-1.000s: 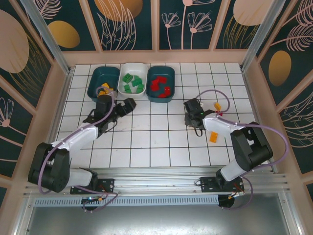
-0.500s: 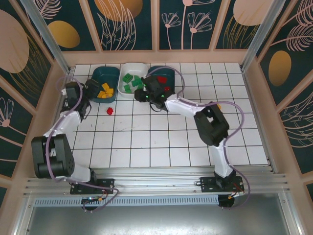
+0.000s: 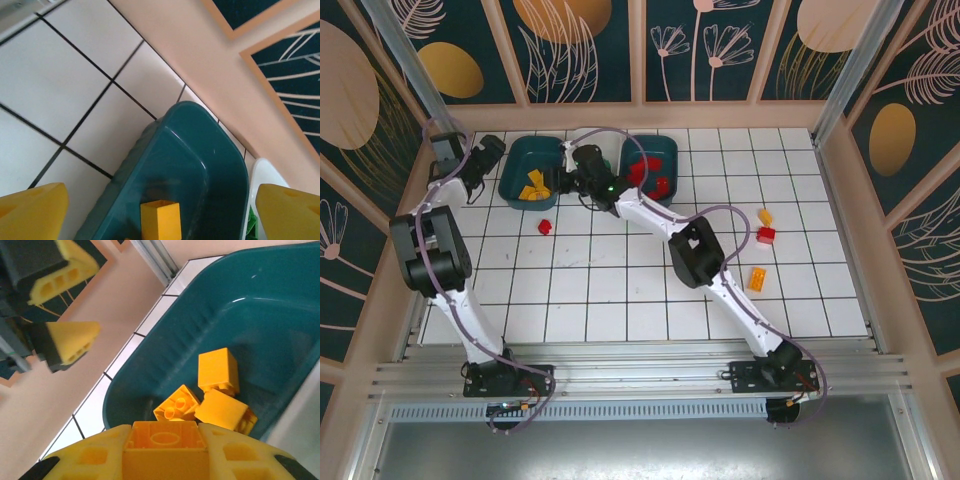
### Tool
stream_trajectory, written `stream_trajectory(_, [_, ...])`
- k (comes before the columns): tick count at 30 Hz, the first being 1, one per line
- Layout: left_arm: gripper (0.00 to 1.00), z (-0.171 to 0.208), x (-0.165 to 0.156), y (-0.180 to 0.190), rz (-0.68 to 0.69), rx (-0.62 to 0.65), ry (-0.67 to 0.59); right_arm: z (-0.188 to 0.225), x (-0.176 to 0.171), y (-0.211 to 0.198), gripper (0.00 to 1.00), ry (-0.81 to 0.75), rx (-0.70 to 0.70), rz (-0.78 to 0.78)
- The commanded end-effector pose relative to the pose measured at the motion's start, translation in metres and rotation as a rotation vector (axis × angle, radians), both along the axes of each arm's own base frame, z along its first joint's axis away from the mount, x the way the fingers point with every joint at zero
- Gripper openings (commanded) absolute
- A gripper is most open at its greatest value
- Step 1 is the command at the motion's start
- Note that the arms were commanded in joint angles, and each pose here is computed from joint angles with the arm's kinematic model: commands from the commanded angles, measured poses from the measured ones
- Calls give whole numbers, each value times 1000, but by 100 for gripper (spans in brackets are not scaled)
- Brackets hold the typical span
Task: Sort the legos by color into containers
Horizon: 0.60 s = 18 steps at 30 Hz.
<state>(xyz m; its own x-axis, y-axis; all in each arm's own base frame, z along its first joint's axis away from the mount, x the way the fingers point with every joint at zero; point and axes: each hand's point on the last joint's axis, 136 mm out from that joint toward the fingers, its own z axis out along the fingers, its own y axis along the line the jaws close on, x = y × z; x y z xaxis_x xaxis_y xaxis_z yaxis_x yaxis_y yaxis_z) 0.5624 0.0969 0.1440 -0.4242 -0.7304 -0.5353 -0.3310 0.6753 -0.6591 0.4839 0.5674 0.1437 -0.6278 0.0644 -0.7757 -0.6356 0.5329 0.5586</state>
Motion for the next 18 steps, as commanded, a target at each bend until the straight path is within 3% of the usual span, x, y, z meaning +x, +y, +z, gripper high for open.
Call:
stream_trajectory(1, [96, -24, -2, -18, -128, -19, 56, 5, 6, 9, 47, -13, 66, 5])
stream_trajectory(2, [96, -27, 0, -20, -144, -29, 58, 6, 6, 9, 58, -19, 65, 4])
stream_trajectory(3, [96, -32, 1, -20, -151, -30, 70, 11, 7, 9, 62, -29, 65, 0])
stream_trajectory(6, [96, -42, 7, -20, -167, -19, 87, 37, 7, 6, 69, -84, 66, -5])
stream_trajectory(14, [93, -50, 18, -24, -220, -37, 87, 88, 0, -15, 70, -157, 8, -35])
stream_trajectory(18, [90, -43, 25, -28, -261, -27, 49, 91, 7, -61, 67, -134, -133, -159])
